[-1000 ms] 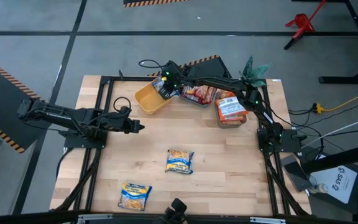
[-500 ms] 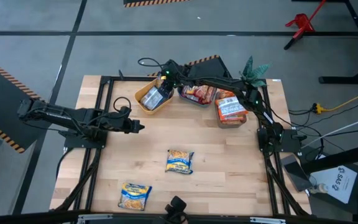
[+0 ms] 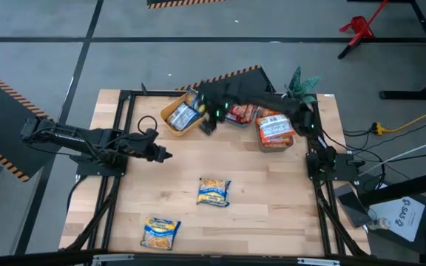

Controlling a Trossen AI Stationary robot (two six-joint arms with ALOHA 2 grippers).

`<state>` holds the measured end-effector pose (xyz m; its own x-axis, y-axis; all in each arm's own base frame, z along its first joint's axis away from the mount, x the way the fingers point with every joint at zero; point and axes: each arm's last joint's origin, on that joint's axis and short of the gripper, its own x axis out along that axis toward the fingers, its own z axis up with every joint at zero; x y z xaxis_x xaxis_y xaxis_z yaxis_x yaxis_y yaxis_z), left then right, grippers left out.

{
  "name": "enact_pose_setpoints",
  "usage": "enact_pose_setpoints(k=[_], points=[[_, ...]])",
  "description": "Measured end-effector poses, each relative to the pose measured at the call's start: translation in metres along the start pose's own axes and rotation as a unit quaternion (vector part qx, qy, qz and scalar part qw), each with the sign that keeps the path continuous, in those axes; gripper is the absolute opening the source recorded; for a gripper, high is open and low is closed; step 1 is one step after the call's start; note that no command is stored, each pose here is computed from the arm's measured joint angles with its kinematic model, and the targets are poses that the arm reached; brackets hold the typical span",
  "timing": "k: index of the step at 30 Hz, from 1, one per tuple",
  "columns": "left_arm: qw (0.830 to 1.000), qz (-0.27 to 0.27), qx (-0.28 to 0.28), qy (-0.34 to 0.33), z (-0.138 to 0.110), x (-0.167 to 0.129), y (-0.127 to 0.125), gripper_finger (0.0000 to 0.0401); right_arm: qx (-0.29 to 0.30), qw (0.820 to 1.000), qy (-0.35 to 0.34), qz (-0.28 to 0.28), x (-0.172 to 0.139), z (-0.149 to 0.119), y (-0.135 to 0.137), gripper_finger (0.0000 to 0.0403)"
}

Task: Sort Maruchan noodles
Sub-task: Put the top blue noodle pack into the yellow bin

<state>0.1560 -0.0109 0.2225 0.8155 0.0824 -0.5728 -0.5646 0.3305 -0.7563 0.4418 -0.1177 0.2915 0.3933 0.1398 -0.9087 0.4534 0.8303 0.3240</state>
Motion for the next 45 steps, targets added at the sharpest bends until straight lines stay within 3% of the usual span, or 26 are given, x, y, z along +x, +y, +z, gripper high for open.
enact_pose_setpoints(k=[5, 9, 16, 19, 23, 27, 29, 33, 36, 39, 45], points=[[0.999, -0.019, 0.030, 0.031, -0.004, 0.000, -0.003, 0.0001, -0.035, 0.993, 0.099, -0.061, 0.028, -0.057, 0.077, 0.0207], [0.998, -0.026, 0.059, 0.023, -0.008, 0.003, -0.007, 0.0022, -0.053, 0.987, 0.108, -0.108, 0.047, -0.107, 0.134, 0.0207], [0.993, -0.080, 0.090, 0.022, -0.014, 0.019, -0.023, 0.0092, 0.086, 0.971, 0.097, -0.199, 0.065, -0.179, 0.168, 0.0207], [0.991, -0.086, 0.096, 0.037, -0.019, 0.032, -0.026, 0.0115, 0.144, 0.968, 0.099, -0.179, 0.067, -0.207, 0.176, 0.0207], [0.989, -0.102, 0.092, 0.050, -0.026, 0.047, -0.030, 0.0127, 0.190, 0.976, 0.073, -0.075, 0.060, -0.232, 0.186, 0.0207], [0.988, -0.110, 0.093, 0.055, -0.033, 0.060, -0.033, 0.0128, 0.226, 0.972, -0.020, 0.065, 0.052, -0.237, 0.182, 0.0207], [0.987, -0.118, 0.090, 0.057, -0.037, 0.065, -0.034, 0.0128, 0.261, 0.960, -0.054, 0.087, 0.062, -0.241, 0.166, 0.0207], [0.988, -0.120, 0.077, 0.055, -0.046, 0.074, -0.036, 0.0128, 0.344, 0.929, -0.102, 0.085, 0.090, -0.259, 0.133, 0.0207], [0.990, -0.102, 0.068, 0.066, -0.054, 0.080, -0.032, 0.0128, 0.373, 0.916, -0.114, 0.089, 0.107, -0.272, 0.116, 0.0207], [0.990, -0.096, 0.059, 0.080, -0.066, 0.085, -0.030, 0.0128, 0.378, 0.908, -0.144, 0.108, 0.114, -0.280, 0.110, 0.0207], [0.991, -0.094, 0.042, 0.081, -0.088, 0.104, -0.025, 0.0111, 0.391, 0.901, -0.161, 0.095, 0.118, -0.283, 0.103, 0.0207]])
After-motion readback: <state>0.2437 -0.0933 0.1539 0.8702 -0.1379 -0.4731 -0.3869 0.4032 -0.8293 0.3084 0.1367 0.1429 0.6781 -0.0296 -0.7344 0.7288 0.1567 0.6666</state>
